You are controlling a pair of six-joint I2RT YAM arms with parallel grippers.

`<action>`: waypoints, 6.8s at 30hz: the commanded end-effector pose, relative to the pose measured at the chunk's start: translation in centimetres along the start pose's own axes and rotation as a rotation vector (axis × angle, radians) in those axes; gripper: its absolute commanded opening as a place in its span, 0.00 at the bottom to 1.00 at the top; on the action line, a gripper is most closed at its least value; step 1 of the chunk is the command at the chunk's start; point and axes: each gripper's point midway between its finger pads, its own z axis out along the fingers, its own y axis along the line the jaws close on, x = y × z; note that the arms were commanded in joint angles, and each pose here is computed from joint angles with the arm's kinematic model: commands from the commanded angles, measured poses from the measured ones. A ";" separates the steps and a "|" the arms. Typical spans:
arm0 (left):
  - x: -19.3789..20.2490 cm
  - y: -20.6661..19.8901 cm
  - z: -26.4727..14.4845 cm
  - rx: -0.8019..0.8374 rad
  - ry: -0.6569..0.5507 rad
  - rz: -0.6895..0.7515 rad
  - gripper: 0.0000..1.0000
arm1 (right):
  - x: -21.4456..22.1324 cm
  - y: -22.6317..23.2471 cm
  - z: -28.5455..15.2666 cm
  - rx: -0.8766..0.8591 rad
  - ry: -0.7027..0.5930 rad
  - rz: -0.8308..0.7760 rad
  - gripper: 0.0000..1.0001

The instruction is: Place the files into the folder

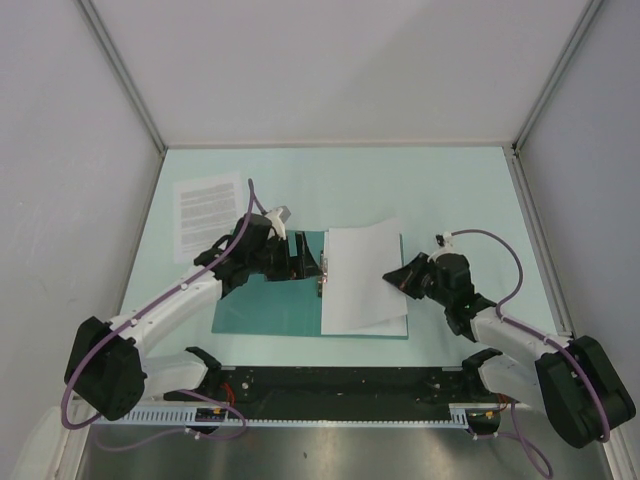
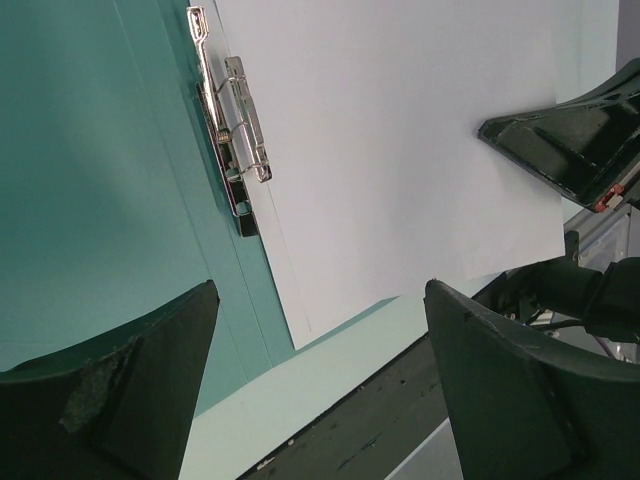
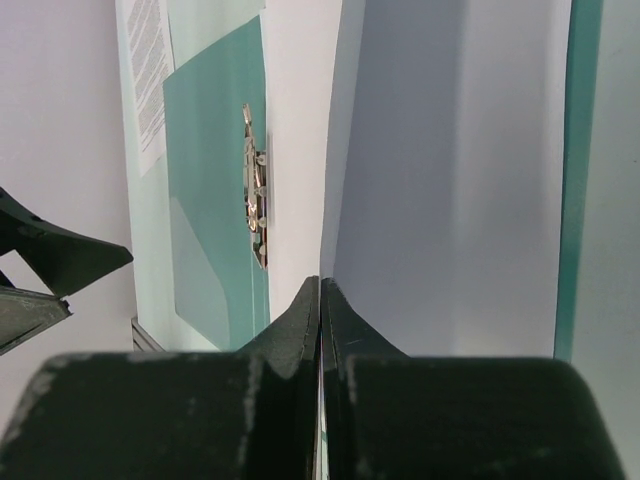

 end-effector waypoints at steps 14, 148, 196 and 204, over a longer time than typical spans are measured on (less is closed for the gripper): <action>-0.3 -0.8 0.1 0.045 -0.013 -0.005 0.90 | 0.3 1.4 0.4 -0.030 -0.034 -0.006 0.00; -2.4 -3.5 5.1 0.296 0.093 -0.129 0.78 | 5.9 1.6 10.2 0.070 0.289 -0.267 0.00; -6.3 4.7 3.0 -0.048 -0.046 -0.170 0.80 | 9.1 10.7 10.7 0.224 0.173 0.446 0.35; -6.2 4.6 3.1 -0.040 -0.041 -0.167 0.80 | 9.3 10.3 11.1 0.237 0.164 0.455 0.27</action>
